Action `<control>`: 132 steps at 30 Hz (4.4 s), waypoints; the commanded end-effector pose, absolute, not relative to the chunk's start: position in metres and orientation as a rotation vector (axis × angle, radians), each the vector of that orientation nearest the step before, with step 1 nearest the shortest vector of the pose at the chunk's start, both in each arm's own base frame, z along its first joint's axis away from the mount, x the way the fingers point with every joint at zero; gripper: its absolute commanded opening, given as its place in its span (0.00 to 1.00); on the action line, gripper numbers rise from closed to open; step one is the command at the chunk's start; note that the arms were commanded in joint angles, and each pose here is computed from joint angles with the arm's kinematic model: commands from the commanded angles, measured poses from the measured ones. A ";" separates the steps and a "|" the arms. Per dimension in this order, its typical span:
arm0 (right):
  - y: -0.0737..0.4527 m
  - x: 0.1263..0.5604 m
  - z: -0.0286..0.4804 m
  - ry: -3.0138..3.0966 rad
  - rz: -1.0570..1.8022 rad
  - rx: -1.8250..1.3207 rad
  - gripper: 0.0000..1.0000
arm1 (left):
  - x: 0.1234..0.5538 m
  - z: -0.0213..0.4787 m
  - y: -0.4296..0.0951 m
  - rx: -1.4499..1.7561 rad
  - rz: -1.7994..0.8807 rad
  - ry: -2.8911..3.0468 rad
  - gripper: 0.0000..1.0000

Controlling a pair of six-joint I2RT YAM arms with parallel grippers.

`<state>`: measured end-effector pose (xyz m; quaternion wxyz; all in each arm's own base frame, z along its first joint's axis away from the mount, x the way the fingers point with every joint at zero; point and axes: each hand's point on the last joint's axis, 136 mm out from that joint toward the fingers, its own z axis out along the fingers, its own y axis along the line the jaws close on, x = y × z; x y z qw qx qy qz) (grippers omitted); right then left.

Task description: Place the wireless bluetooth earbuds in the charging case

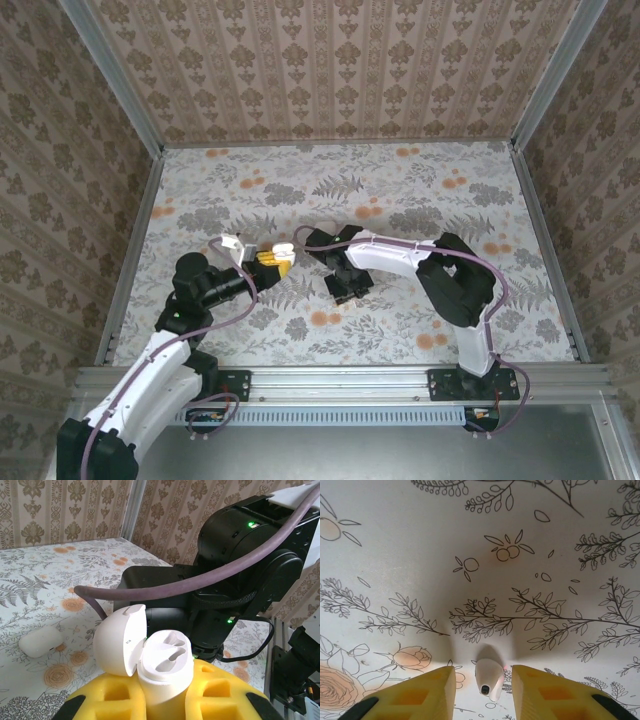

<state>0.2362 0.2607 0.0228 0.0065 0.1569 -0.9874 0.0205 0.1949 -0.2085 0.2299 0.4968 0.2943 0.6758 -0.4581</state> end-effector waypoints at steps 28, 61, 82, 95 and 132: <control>0.262 0.258 0.111 -3.407 -0.219 0.453 0.06 | 0.195 0.251 -0.209 0.711 -1.119 1.537 0.00; 0.347 0.236 0.367 -3.475 -2.148 1.064 0.02 | 0.179 0.316 -0.248 0.745 -1.272 1.348 0.00; 0.340 0.230 0.338 -3.560 -1.848 1.236 0.01 | 0.177 0.322 -0.244 0.738 -1.245 1.336 0.00; 0.345 0.217 0.320 -3.478 -1.735 1.391 0.04 | 0.178 0.321 -0.243 0.729 -1.234 1.342 0.00; 0.304 0.226 0.358 -3.538 -1.799 0.833 0.60 | 0.180 0.313 -0.242 0.733 -1.203 1.376 0.00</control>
